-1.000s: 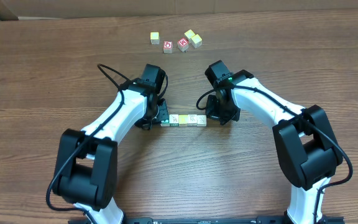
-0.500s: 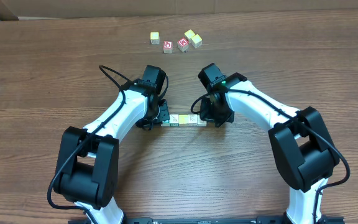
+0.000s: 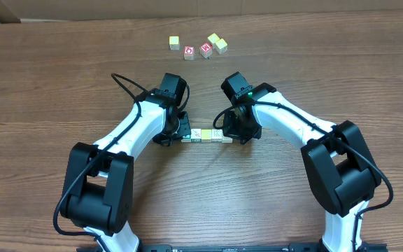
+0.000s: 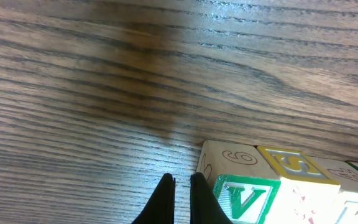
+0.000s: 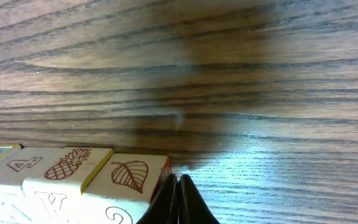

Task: Flip 5 blocks

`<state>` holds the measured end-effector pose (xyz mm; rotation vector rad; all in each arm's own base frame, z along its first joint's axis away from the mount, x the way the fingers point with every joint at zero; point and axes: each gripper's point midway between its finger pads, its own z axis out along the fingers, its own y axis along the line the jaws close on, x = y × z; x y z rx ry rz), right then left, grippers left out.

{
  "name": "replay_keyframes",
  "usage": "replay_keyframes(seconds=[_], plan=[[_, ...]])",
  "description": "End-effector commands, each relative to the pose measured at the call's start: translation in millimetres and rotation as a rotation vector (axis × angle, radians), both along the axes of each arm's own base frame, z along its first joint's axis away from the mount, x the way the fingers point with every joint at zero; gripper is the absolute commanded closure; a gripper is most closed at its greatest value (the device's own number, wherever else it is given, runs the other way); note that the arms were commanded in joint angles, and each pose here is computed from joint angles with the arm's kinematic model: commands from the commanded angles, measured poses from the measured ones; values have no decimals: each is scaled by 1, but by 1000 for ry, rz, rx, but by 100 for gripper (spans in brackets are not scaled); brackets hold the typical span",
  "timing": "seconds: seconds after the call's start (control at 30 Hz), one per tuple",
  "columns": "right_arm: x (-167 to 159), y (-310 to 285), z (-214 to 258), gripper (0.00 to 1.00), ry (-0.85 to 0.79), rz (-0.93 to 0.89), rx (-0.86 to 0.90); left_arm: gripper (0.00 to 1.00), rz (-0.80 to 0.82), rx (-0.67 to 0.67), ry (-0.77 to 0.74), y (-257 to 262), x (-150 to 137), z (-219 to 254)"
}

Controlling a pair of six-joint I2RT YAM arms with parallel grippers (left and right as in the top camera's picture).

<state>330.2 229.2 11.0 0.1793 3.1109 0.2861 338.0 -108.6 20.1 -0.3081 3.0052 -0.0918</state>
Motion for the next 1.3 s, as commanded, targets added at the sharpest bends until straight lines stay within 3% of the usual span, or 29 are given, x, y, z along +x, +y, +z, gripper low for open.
replay_keyframes(seconds=[0.0, 1.27], plan=[[-1, 11, 11, 96, -4, 2, 54, 96, -42, -30, 17, -6, -2, -3], [-2, -27, 13, 96, 42, -98, -70, 96, -64, 5, 6, -1, 0, -3]])
